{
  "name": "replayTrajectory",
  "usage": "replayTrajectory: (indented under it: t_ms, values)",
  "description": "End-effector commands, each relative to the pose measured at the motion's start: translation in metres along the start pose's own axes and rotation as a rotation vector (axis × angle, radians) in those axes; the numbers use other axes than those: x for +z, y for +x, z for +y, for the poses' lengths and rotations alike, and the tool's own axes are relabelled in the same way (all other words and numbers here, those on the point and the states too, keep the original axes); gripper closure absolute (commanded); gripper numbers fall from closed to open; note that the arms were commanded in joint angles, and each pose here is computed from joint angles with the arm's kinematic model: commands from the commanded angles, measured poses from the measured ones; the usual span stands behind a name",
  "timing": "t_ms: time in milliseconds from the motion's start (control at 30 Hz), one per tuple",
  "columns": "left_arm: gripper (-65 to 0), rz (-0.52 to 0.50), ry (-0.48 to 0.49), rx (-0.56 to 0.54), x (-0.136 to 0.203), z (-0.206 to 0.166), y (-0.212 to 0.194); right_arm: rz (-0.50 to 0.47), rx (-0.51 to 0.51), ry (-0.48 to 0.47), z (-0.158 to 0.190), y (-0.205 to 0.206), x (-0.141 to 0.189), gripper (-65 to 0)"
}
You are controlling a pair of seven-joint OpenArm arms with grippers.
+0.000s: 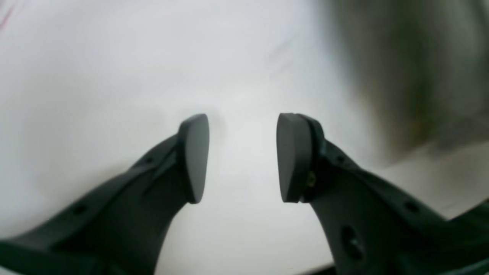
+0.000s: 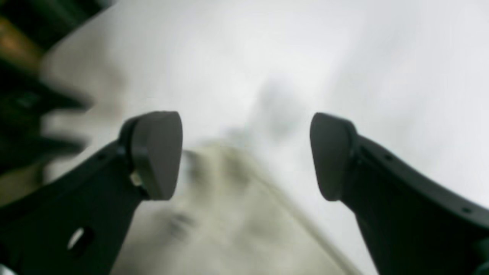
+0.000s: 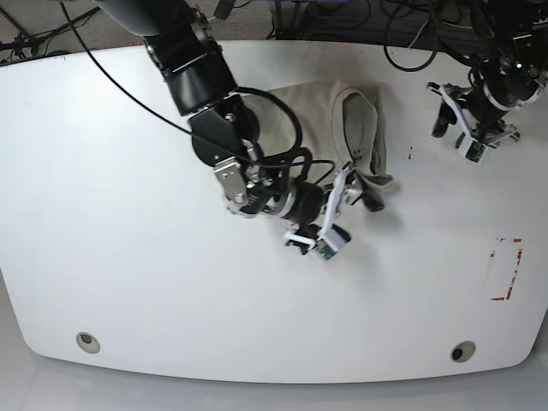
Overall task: Fold the T-shirt properly
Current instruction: 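Grasp the shirt bundle with both grippers and drag it toward the left gripper's side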
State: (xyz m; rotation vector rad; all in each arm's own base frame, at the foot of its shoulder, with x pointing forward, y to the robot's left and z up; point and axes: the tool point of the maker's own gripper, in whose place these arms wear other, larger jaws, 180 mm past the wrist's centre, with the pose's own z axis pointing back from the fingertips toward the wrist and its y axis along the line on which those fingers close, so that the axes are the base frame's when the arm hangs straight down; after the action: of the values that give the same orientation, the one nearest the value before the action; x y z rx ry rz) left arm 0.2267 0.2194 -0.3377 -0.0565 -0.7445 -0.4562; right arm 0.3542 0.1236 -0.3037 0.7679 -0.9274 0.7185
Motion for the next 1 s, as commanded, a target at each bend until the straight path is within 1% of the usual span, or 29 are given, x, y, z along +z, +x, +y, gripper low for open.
replayTrajectory:
  t_ms: [0,67,100,167,267,300,333,367,400,433,600,667,733,767,833,900,967]
  values:
    - [-25.7,-0.044,-0.028,-0.035,-0.001,-0.009,0.015,-0.065,0.038,-0.04,-0.014,0.024,0.025,-48.8]
    - [-25.7,-0.055,-0.06,-0.05,-0.006,-0.019,0.02,-0.063,0.042,-0.093,-0.032,0.025,0.042,-48.0]
    - [-25.7,-0.071,-0.081,-0.061,-0.009,-0.026,0.027,-0.06,0.053,-0.109,-0.038,0.026,0.048,-46.3]
    - [-25.6,-0.087,-0.119,-0.083,-0.015,-0.039,0.035,-0.029,0.062,-0.141,-0.05,0.018,0.06,-39.8]
    - [-25.6,-0.098,-0.186,-0.113,-0.022,-0.062,0.042,0.026,0.053,-0.173,-0.062,-0.008,0.074,-24.1]
    - [-25.6,-0.112,-0.215,-0.119,-0.024,-0.073,0.046,0.039,0.047,-0.184,-0.065,-0.015,0.078,-18.9]
    - [-25.4,-0.149,-0.249,-0.123,-0.027,-0.087,0.057,0.059,0.042,-0.193,-0.069,-0.024,0.083,-12.5]
    - [-25.4,-0.173,-0.267,-0.127,-0.029,-0.094,0.064,0.075,0.04,-0.2,-0.071,-0.031,0.086,-8.2]
    - [-25.4,-0.189,-0.283,-0.13,-0.029,-0.1,0.069,0.083,0.04,-0.204,-0.073,-0.034,0.087,-5.5]
    - [-25.4,-0.202,-0.303,-0.135,-0.03,-0.108,0.072,0.092,0.038,-0.207,-0.074,-0.038,0.089,-4.1]
    - [-25.4,-0.218,-0.418,-0.182,-0.034,-0.149,0.079,0.143,0.018,-0.22,-0.078,-0.063,0.097,-6.2]
    - [-25.4,-0.231,-0.472,-0.218,-0.035,-0.168,0.086,0.144,0.008,-0.223,-0.08,-0.07,0.099,-6.7]
    - [-25.4,-0.221,-0.508,-0.237,-0.036,-0.18,0.084,0.136,0.002,-0.224,-0.082,-0.072,0.098,-7.3]
    - [-25.4,-0.211,-0.518,-0.238,-0.038,-0.183,0.081,0.143,-0.011,-0.227,-0.084,-0.077,0.098,-7.1]
    - [-25.6,-0.188,-0.507,-0.224,-0.048,-0.176,0.079,0.156,-0.045,-0.233,-0.092,-0.088,0.095,-7.1]
    - [-25.6,-0.143,-0.485,-0.236,-0.059,-0.163,0.071,0.149,-0.057,-0.247,-0.102,-0.089,0.093,-7.1]
    - [-25.6,-0.098,-0.465,-0.244,-0.068,-0.152,0.06,0.167,-0.049,-0.263,-0.107,-0.096,0.094,-7.0]
